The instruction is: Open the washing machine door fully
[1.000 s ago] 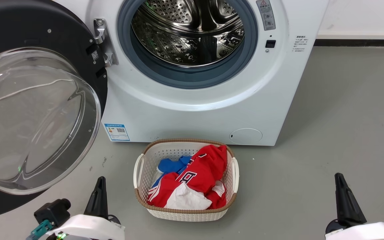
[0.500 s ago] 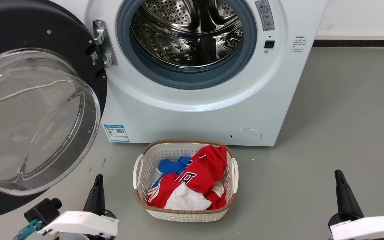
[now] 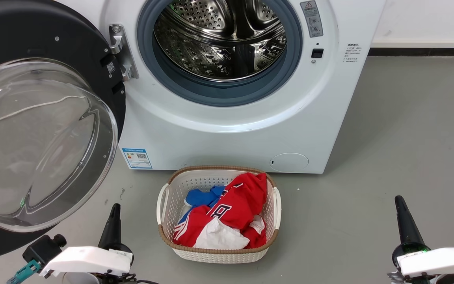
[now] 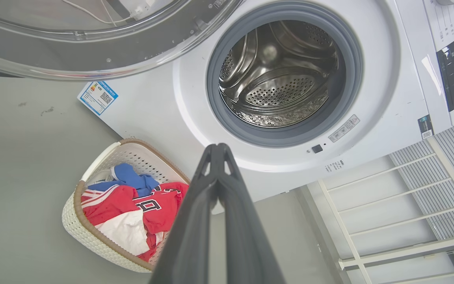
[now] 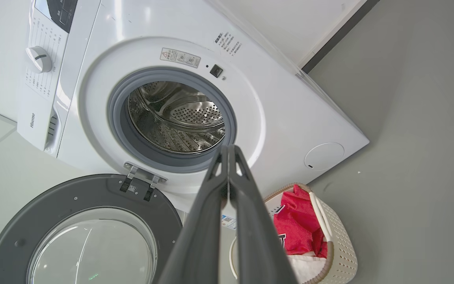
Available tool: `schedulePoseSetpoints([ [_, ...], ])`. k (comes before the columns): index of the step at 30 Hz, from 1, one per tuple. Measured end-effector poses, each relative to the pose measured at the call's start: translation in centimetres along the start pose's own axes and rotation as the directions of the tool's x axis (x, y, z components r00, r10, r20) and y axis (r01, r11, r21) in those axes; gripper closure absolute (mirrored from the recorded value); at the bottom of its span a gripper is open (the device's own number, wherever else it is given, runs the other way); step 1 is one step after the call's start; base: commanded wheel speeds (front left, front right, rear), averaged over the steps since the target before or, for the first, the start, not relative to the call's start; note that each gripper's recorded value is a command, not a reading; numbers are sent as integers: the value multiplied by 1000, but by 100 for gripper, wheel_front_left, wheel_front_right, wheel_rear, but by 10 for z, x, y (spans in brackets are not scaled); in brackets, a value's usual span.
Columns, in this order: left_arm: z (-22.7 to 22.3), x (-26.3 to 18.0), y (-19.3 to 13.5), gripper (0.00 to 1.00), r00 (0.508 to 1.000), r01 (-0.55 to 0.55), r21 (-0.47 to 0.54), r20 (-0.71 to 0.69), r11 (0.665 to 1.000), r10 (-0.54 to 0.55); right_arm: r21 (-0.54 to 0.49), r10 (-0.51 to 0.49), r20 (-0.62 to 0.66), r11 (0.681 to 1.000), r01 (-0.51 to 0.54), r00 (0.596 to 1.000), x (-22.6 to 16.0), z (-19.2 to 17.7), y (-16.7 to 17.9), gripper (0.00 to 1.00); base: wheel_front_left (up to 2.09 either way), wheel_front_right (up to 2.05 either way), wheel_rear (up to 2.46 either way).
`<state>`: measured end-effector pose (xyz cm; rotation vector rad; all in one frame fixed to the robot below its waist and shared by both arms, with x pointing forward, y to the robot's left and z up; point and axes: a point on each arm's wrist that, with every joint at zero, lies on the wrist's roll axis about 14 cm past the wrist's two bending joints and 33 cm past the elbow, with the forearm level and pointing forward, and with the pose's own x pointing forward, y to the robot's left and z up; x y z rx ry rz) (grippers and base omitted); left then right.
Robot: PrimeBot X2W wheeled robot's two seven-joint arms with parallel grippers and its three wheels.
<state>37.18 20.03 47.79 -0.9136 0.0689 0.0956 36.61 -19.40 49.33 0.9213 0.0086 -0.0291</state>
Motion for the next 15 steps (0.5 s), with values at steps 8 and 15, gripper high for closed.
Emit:
schedulePoseSetpoints([
  [8,1,2,-1,100,1000,1,-94,-5,996,-2,93,-7,-6,996,7,1000,3,1,-1,100,0,0,0],
  [15,3,4,-4,100,1000,13,-182,-6,983,-15,178,-12,-10,984,14,1000,5,1,-2,100,0,0,0],
])
